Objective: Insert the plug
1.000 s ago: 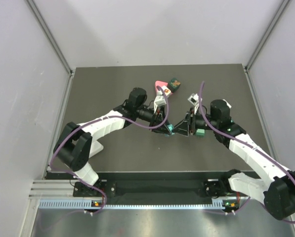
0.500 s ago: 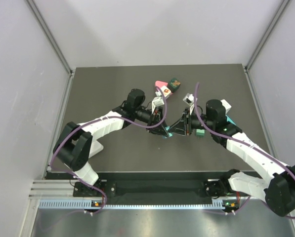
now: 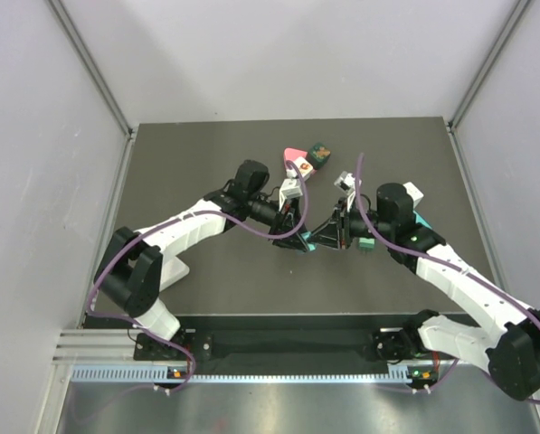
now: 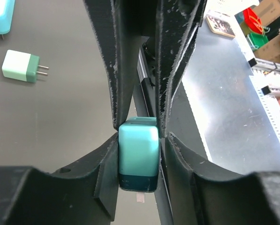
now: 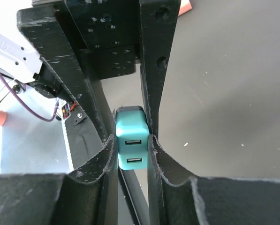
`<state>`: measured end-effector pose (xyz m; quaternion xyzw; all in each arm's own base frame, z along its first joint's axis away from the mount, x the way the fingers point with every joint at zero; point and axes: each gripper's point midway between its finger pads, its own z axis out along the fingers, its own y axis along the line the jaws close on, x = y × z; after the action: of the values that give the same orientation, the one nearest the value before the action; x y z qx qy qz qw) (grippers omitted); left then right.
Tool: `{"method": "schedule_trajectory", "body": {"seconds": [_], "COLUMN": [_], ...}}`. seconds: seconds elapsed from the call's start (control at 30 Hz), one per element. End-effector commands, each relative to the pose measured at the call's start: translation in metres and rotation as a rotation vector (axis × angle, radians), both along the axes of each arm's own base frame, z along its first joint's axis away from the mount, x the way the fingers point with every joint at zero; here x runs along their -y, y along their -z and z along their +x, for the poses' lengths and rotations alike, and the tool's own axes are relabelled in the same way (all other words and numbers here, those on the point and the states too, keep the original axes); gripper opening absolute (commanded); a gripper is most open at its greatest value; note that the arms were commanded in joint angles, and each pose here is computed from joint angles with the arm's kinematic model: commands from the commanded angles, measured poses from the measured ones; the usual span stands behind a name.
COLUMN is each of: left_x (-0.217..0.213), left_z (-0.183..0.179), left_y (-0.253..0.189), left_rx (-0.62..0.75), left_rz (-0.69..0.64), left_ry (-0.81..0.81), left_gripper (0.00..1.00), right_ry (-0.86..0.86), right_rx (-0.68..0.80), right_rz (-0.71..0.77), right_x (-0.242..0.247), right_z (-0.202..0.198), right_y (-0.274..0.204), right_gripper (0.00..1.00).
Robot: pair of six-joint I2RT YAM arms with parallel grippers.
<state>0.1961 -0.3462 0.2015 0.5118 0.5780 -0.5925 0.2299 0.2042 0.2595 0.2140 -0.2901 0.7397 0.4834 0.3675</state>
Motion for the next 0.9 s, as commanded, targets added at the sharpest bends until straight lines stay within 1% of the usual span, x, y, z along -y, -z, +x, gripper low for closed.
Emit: {"method": "schedule_trajectory", "body": {"seconds": [0.0,0.1,0.13,0.17,0.2,0.27,0.4,0.43,0.5,0.53,0.6,0.63,0.73,0.8,0.83,0.87], "left_x": [0.003,0.003,0.003,0.001,0.001,-0.001,-0.002,-0.001,-0.002,0.0,0.001,0.001,-0.002,-0.004,-0.005,-0.004], "left_z": [-0.004,-0.005,-0.004,-0.007,-0.006,-0.009,-0.008,-0.006,-0.007,-0.006,-0.005,-0.004,-0.009,-0.012,-0.013,-0.013], "left_y": [-0.025,-0.022,-0.024,-0.021,-0.021,-0.02,-0.014,-0.012,-0.009,-0.008,-0.007,-0.006,-0.008,-0.011,-0.013,-0.016], "left_rx": [0.091,0.086,0.107,0.086,0.099,0.086,0.081,0.069,0.039,0.031,0.0,-0.012,0.008,0.033,0.035,0.038], "left_rz": [-0.069,-0.06,-0.066,-0.052,-0.056,-0.047,-0.024,-0.015,0.003,0.006,0.021,0.031,0.022,-0.001,-0.005,-0.015], "left_ry": [0.052,0.059,0.063,0.07,0.074,0.087,0.083,0.081,0.083,0.085,0.08,0.078,0.105,0.122,0.122,0.123], "left_gripper": [0.49,0.5,0.51,0.52,0.55,0.54,0.48,0.44,0.41,0.35,0.3,0.29,0.31,0.1,0.0,0.0], "right_ry": [0.002,0.013,0.013,0.014,0.014,0.017,0.019,0.019,0.02,0.017,0.021,0.023,0.029,0.031,0.033,0.039], "right_rx": [0.066,0.069,0.07,0.076,0.076,0.083,0.095,0.09,0.091,0.091,0.092,0.094,0.095,0.095,0.096,0.089], "right_rz": [0.003,-0.005,-0.006,-0.005,-0.006,-0.002,-0.005,-0.008,-0.008,-0.007,-0.006,-0.007,-0.008,-0.006,-0.007,-0.007], "right_x": [-0.003,-0.001,0.0,0.0,0.0,0.001,0.002,0.003,0.003,0.003,0.004,0.004,0.005,0.005,0.006,0.006], "right_z": [0.003,0.005,0.004,0.003,0.002,0.001,0.002,0.001,0.001,0.0,0.0,0.0,0.0,0.0,-0.001,-0.001], "right_y": [-0.015,-0.015,-0.015,-0.016,-0.015,-0.017,-0.02,-0.02,-0.021,-0.021,-0.023,-0.023,-0.026,-0.028,-0.029,-0.029], "right_gripper": [0.0,0.0,0.0,0.0,0.0,0.0,0.0,0.0,0.0,0.0,0.0,0.0,0.0,0.0,0.04,0.22]}}
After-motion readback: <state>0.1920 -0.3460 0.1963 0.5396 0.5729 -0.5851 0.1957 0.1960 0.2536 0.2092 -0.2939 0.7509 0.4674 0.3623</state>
